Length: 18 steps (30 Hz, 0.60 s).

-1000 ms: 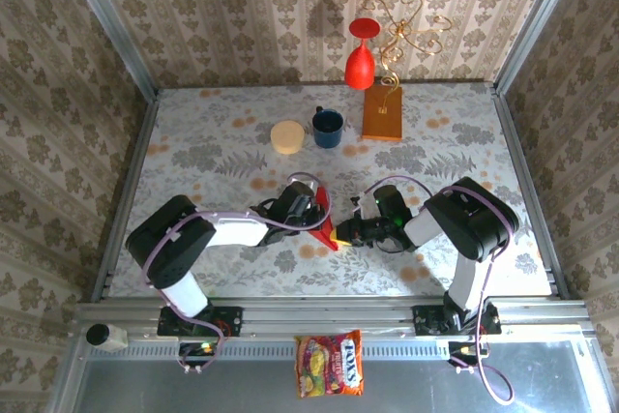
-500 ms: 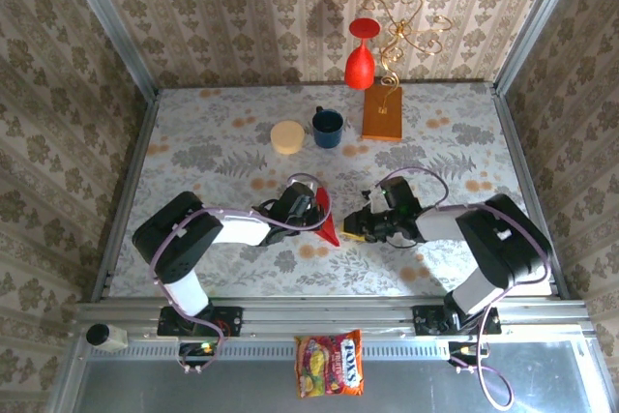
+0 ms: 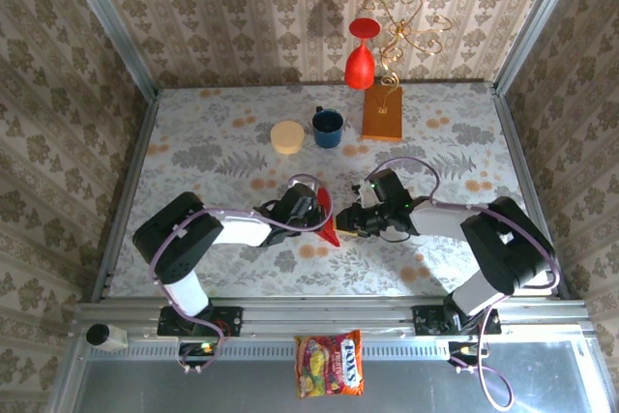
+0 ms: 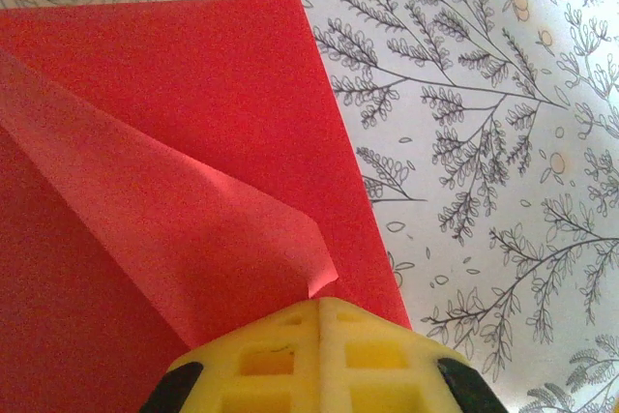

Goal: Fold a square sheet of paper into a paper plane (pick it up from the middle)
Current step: Fourth fold the wing at the center of the table.

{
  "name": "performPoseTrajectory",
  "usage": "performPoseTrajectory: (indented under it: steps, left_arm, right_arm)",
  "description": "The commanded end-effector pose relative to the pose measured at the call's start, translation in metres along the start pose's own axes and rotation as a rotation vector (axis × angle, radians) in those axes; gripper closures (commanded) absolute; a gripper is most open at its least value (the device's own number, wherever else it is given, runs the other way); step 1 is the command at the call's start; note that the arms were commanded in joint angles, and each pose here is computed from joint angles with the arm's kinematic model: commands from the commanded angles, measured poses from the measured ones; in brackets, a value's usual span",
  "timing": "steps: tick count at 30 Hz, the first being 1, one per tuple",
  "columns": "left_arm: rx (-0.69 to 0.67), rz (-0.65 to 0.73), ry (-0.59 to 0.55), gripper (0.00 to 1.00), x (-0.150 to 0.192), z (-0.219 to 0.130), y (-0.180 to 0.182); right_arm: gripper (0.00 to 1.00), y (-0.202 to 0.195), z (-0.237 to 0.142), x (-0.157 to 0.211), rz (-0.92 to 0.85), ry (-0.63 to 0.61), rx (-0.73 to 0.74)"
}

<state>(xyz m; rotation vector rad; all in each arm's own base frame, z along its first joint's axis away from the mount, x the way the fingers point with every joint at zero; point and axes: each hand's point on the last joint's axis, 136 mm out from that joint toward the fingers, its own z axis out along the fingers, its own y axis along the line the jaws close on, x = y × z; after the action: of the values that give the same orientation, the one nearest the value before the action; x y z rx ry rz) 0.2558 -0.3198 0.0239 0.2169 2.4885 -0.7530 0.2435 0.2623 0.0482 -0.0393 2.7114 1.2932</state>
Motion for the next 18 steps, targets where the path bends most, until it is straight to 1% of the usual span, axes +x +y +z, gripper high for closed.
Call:
performPoseTrajectory:
  steps: [1, 9, 14, 18]
  left_arm:
    - [-0.024, 0.032, 0.017, 1.00, 0.003, -0.005, -0.001]
    - [-0.017, 0.035, 0.010, 1.00, 0.001, -0.009, -0.006]
    - [-0.006, 0.039, 0.005, 1.00, -0.001, -0.010, -0.012]
    - [-0.002, 0.048, 0.003, 1.00, -0.001, -0.011, -0.017]
  right_arm:
    - [0.72, -0.006, 0.009, 0.003, -0.001, 0.016, 0.029]
    - [0.72, -0.013, 0.016, 0.007, 0.000, 0.027, 0.043]
    - [0.75, -0.014, 0.019, 0.006, 0.000, 0.031, 0.042]
    - [0.79, -0.011, 0.019, 0.003, -0.003, 0.025, 0.034]
